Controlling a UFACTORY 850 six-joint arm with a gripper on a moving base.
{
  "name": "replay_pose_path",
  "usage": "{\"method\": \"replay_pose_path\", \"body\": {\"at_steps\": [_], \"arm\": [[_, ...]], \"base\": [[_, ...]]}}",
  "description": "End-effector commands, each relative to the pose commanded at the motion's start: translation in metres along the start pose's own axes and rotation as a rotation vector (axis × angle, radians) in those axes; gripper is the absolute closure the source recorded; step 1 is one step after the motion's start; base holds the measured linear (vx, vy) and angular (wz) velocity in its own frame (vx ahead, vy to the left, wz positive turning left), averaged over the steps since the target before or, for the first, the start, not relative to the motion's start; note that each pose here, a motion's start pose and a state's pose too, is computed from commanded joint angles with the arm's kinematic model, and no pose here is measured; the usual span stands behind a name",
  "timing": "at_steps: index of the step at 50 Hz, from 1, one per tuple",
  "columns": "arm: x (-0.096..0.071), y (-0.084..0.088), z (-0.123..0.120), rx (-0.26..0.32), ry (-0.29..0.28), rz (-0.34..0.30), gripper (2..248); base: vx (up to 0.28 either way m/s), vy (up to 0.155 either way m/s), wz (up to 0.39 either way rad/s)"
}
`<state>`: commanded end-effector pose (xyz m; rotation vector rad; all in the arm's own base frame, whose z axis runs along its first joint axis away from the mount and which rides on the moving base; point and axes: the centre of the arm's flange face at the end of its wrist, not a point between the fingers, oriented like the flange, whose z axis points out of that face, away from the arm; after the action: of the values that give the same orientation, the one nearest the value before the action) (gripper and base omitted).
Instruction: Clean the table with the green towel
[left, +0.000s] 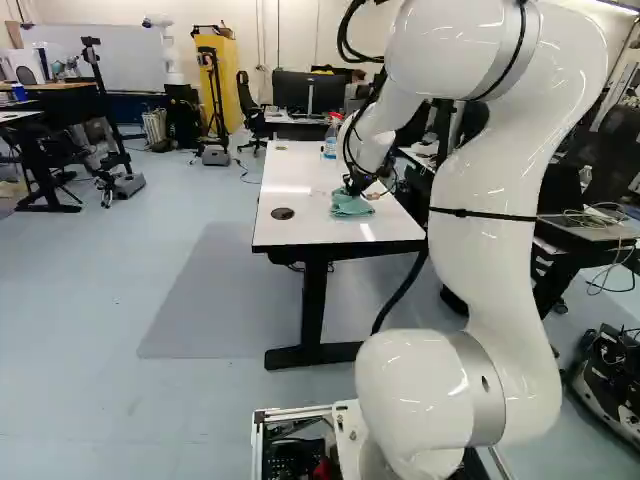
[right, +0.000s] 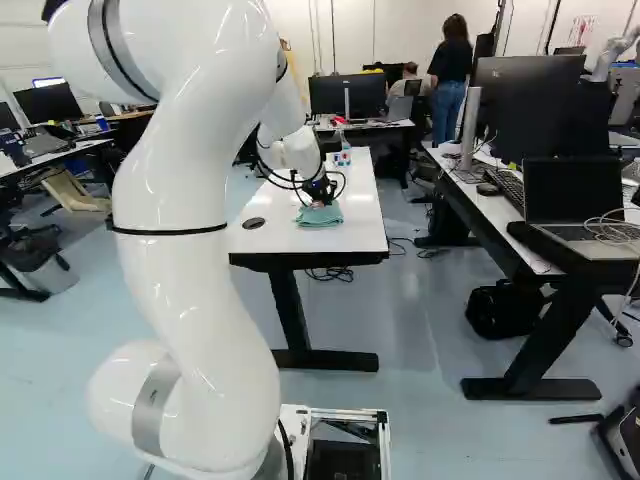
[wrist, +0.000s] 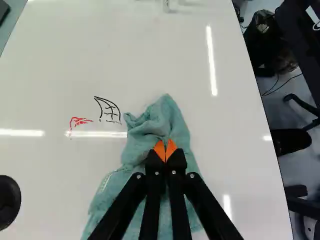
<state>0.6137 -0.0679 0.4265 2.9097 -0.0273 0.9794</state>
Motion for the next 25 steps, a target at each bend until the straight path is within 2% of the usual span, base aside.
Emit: {"method": "replay_pose_path", "body": {"at_steps": [10,25], "arm": [[0.014,-0.004,0.012,0.003,0.013,-0.006,229],[0.033,-0.019,0.029,0.017,0.034,-0.025,229]], "base": [[0.000,0.000,0.000],[0.000,0.000,0.000]]}}
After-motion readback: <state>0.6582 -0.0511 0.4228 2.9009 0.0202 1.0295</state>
